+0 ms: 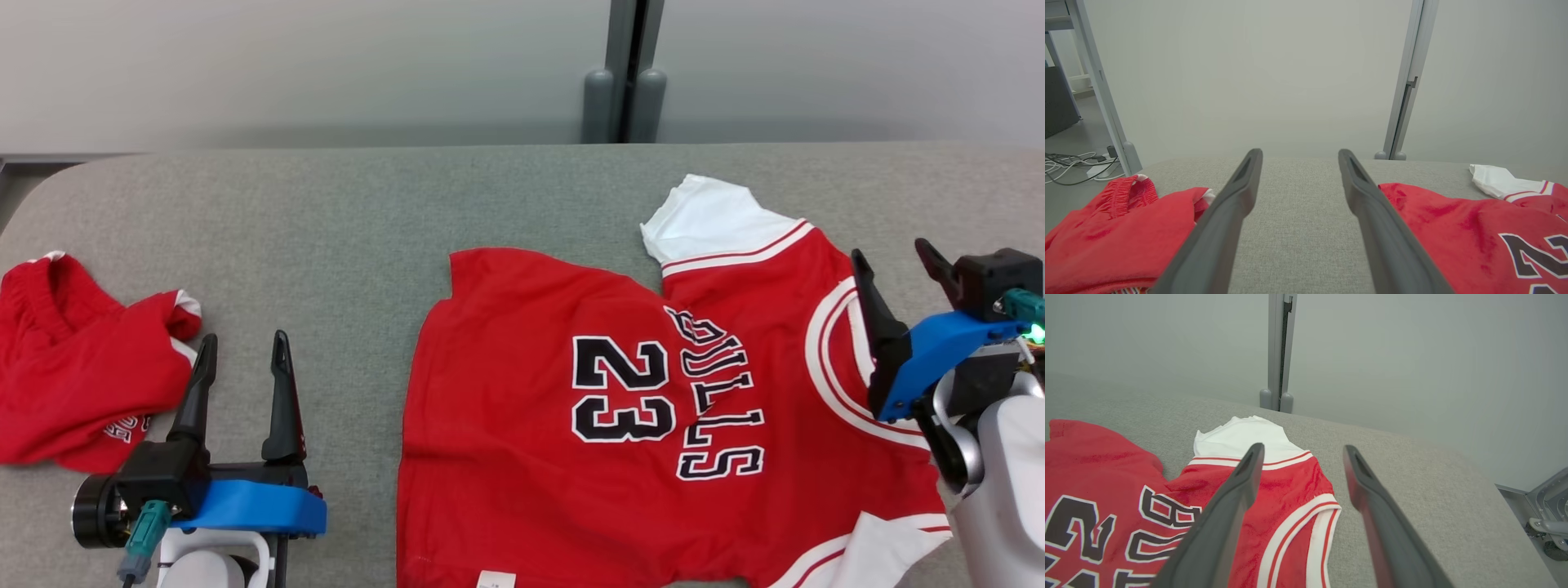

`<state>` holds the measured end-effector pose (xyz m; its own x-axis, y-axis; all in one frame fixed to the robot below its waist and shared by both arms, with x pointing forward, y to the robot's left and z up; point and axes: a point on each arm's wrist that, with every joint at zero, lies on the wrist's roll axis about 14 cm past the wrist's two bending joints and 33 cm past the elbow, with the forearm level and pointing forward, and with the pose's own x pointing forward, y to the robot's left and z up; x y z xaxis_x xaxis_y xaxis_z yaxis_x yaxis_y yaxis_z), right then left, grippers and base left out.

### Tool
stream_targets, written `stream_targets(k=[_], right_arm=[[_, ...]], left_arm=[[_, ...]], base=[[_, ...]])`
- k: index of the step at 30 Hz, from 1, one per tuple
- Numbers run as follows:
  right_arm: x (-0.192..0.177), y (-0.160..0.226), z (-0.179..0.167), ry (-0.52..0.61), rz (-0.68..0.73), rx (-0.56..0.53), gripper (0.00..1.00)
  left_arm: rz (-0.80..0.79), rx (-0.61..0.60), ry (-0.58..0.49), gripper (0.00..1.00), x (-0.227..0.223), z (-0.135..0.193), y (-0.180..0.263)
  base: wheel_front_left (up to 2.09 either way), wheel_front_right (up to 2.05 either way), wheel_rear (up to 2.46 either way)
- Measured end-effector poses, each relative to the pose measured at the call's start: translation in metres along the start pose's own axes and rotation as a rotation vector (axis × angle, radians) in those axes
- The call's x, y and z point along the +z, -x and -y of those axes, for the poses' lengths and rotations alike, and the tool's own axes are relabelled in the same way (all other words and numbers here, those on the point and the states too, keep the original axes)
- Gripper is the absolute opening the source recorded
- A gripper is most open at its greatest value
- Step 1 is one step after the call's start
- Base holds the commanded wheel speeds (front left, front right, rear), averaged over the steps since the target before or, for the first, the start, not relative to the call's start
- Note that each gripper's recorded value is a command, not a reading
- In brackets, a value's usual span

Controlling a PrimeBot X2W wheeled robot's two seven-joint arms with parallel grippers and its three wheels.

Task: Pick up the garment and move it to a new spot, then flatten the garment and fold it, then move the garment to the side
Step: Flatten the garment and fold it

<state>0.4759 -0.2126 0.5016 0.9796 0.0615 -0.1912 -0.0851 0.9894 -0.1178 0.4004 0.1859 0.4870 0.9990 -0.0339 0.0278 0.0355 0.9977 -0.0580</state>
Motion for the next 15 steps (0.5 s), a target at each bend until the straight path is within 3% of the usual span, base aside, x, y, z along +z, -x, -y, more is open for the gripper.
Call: stream_targets(k=[5,15], right_arm=[[-0.036,-0.018,0.004,0.043,-0.152,0.004,1.0],[-0.11,-0.016,0.004,0.015,-0.395,-0.001,1.0]], left_arm=[[-0.008,0.017,-0.001,1.0,-0.003,-0.006,-0.002],[-0.025,0.027,0.0,1.0,-0.009,-0.009,-0.004]], base=[[0.0,0.0,0.0],[0.0,0.0,0.0]])
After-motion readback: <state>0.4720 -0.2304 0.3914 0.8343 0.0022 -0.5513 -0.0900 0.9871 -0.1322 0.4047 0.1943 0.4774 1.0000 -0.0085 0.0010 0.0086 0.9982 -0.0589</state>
